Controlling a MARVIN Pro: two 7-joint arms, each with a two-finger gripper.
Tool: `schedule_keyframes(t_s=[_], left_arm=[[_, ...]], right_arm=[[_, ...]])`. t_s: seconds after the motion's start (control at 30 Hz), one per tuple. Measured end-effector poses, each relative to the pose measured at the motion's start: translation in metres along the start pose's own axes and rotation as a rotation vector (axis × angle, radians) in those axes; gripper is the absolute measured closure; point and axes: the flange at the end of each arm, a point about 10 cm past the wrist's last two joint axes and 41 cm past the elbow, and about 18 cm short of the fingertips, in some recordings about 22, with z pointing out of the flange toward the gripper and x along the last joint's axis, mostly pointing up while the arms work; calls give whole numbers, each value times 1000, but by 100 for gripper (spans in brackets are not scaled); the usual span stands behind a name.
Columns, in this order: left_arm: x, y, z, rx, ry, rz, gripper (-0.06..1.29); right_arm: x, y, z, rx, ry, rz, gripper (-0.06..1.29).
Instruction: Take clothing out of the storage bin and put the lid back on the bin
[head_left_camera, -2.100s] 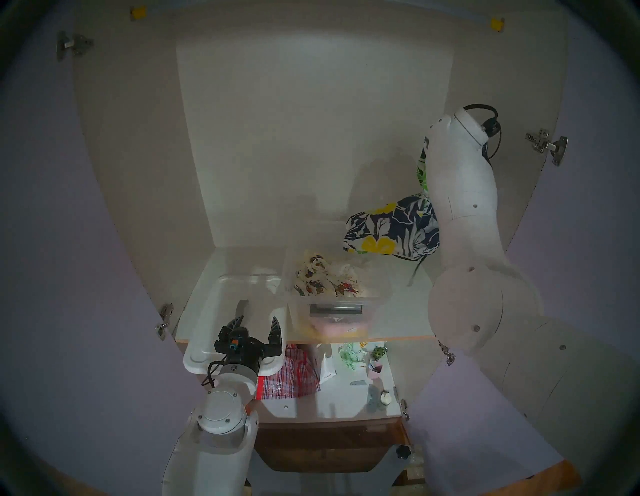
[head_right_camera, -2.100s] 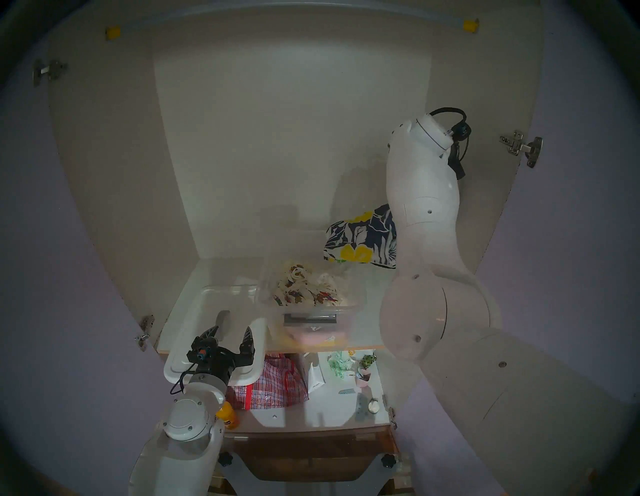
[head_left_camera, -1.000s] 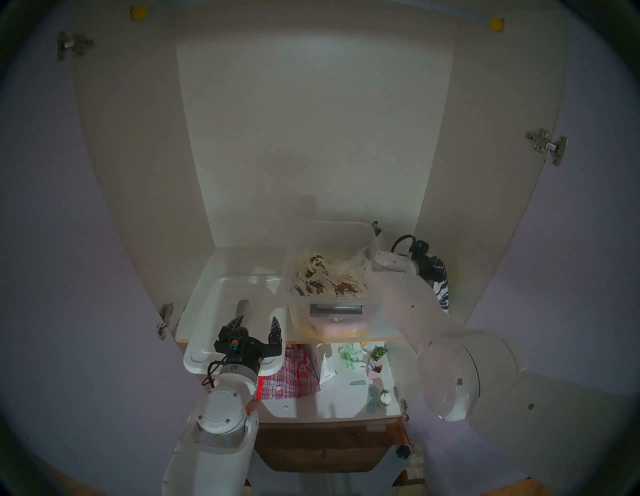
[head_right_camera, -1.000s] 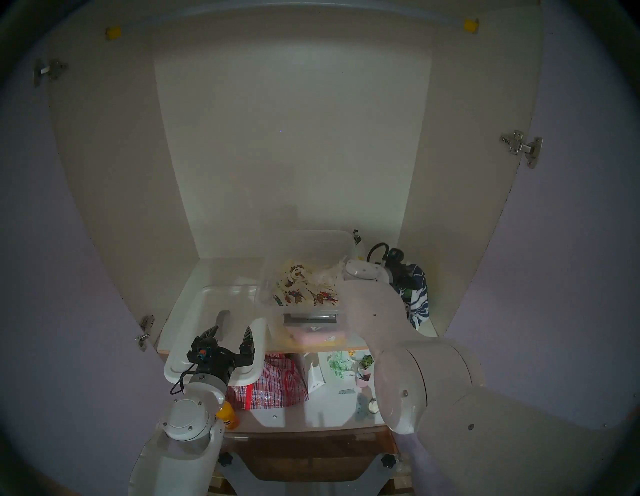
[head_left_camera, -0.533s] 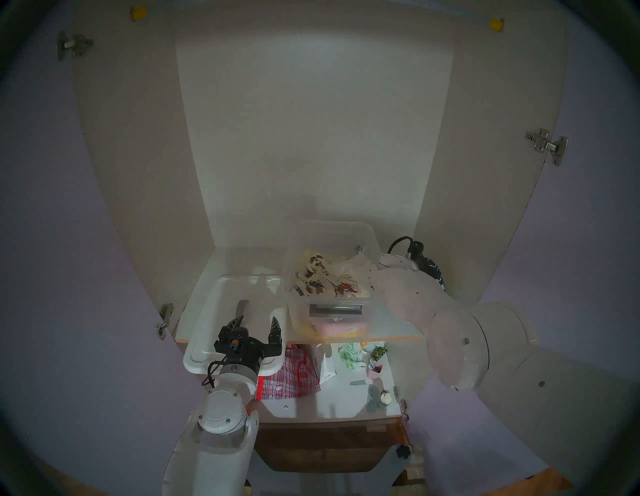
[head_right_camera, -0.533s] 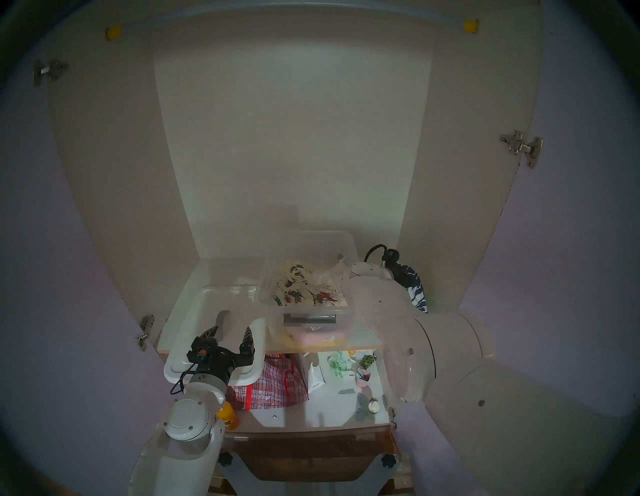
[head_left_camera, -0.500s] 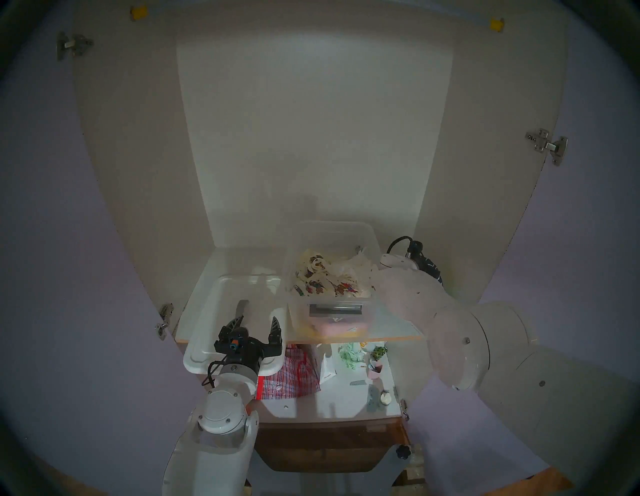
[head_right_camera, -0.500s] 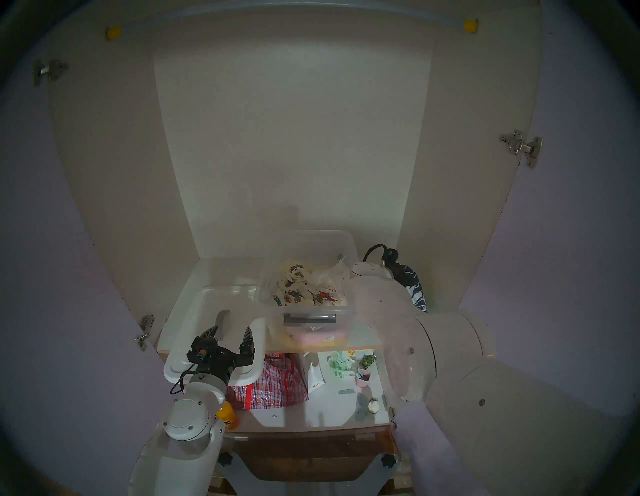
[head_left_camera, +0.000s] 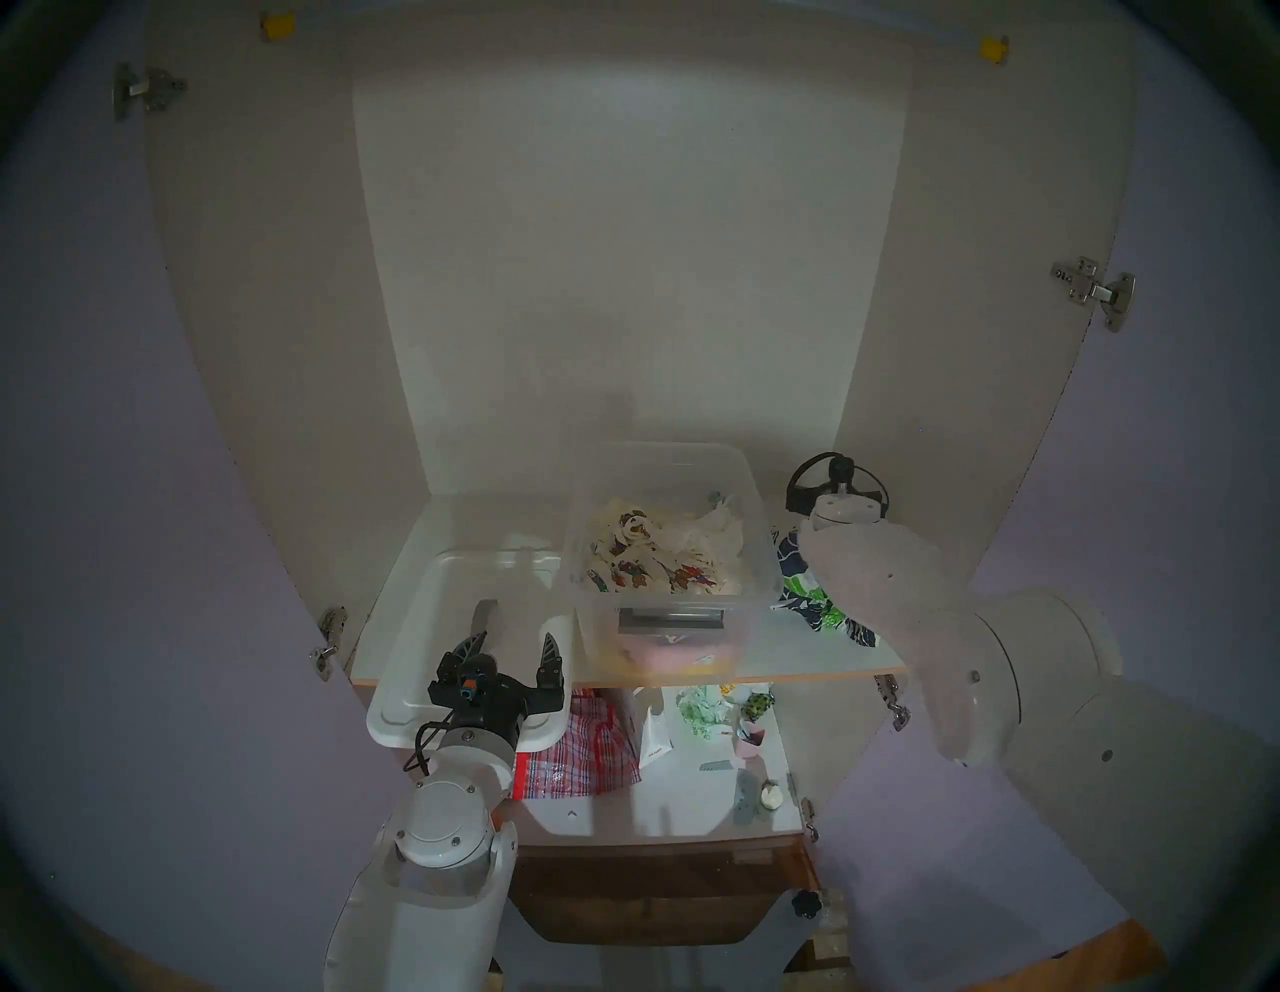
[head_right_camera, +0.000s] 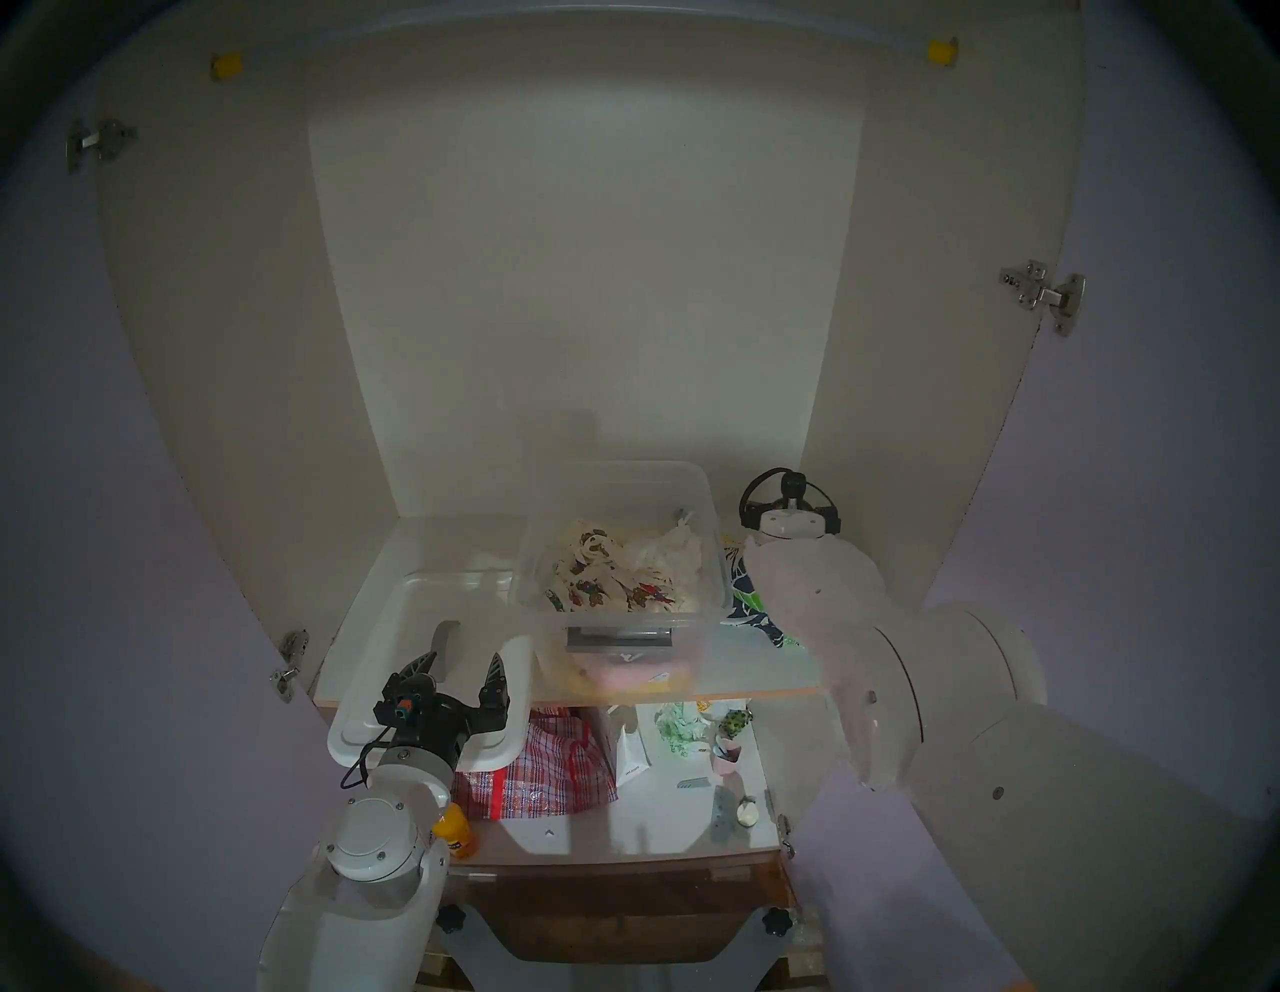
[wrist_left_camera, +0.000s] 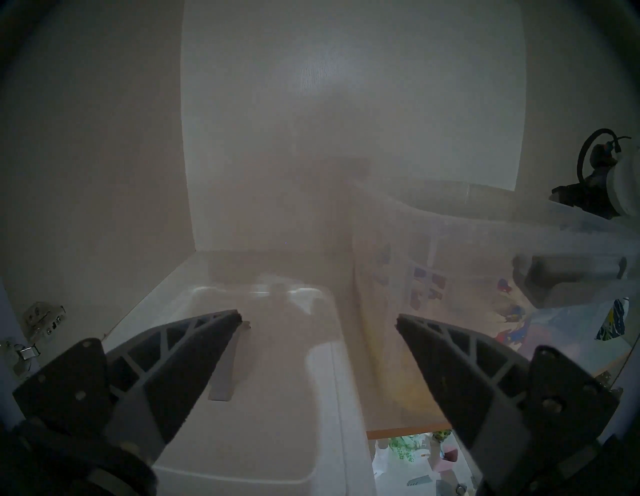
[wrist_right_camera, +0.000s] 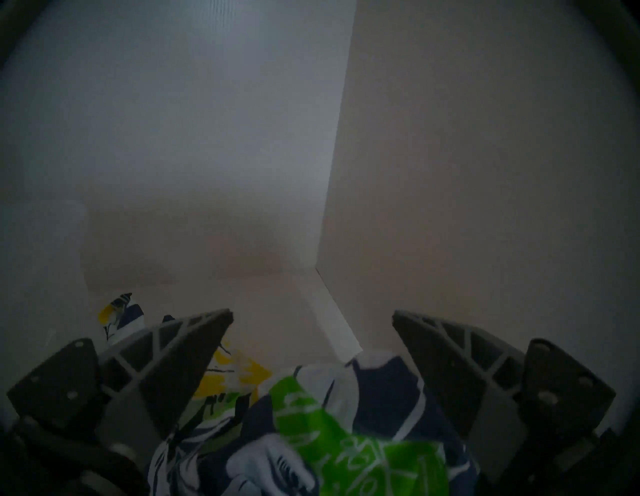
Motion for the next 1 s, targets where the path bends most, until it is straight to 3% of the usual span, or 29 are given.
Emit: schedule_keyframes(t_s=[0.27,0.4,0.57,0.67,0.83,1.0], left_arm=[[-1,0,0,3,-1,1,0],[-1,0,0,3,-1,1,0],[-4,-3,1,10,-17,1,0],[-9,-11,2,26,-37,4,0],[-21,-38,12,77,-72,18,0],[-36,-56,33,77,-112,39,0]], right_arm=[[-18,0,-8,234,89,-38,-2],[-12,1,-13,302,148,23,-2],[4,11,-25,359,244,92,-2],[10,19,-34,356,289,121,-2],[14,27,-50,355,314,139,-2],[14,26,-70,386,312,114,-2]])
